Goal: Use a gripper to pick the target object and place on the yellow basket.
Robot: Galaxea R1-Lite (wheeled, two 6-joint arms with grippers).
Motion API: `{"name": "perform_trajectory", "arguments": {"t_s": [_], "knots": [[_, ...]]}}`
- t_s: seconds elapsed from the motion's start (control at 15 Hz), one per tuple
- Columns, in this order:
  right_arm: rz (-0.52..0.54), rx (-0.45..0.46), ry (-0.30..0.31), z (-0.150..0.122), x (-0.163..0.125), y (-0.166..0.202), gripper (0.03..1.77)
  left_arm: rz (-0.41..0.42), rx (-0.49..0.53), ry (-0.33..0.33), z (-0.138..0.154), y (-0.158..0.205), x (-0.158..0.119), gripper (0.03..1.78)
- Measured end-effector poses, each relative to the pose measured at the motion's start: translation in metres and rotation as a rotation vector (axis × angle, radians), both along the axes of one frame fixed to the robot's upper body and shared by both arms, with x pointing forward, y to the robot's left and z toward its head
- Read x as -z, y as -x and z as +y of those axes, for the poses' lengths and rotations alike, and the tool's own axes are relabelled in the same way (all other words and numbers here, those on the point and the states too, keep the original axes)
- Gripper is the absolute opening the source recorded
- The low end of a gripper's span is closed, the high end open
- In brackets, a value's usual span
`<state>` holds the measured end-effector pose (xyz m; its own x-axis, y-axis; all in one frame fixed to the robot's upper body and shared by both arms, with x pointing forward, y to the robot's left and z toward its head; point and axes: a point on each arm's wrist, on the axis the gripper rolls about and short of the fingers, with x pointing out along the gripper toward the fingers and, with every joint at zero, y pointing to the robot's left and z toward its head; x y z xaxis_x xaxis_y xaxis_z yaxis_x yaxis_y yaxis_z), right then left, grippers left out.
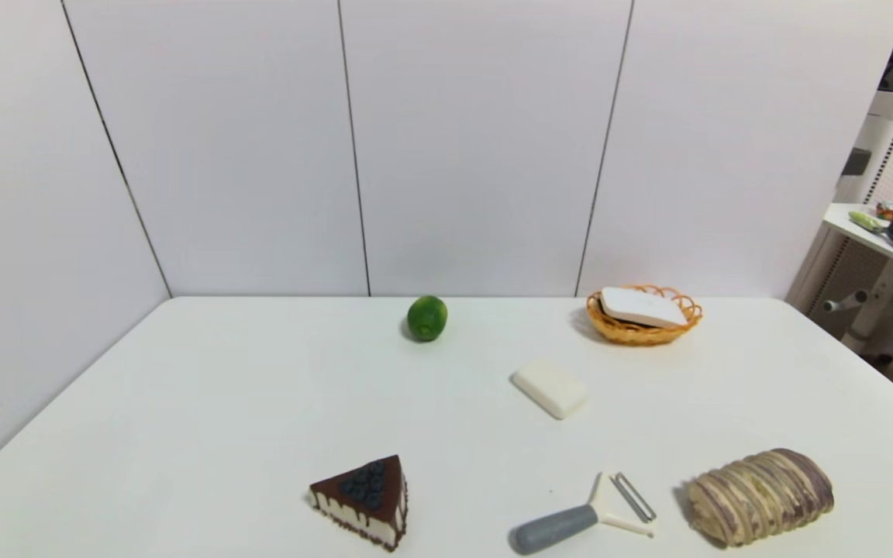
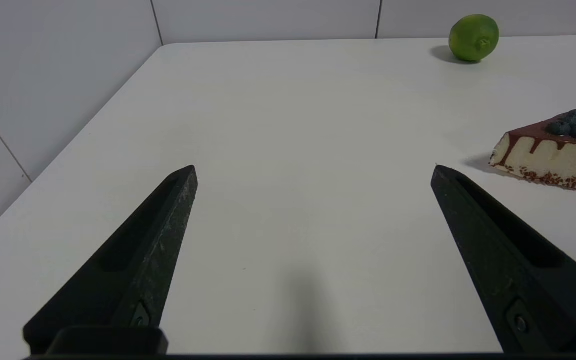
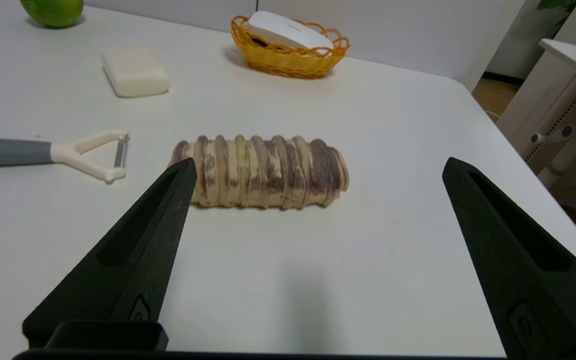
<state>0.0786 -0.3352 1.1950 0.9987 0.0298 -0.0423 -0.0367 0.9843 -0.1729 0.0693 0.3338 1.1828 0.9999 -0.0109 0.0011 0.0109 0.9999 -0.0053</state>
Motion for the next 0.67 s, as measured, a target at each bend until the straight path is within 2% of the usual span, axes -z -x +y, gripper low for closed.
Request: {"name": "perform_trajectory", "arguments": {"t_s": [0.2, 0.67], "knots": [[0.004, 0.000, -0.082, -0.0002, 0.0127, 0.0072, 1.69, 0.000, 0.000, 0.000, 0.0000, 0.0000, 0.0000, 1.69], [-0.033, -0.001, -0.109, -0.0003, 0.0134, 0.0097, 1.69, 0.000, 0.000, 0.000, 0.0000, 0.0000, 0.0000, 1.69]]}}
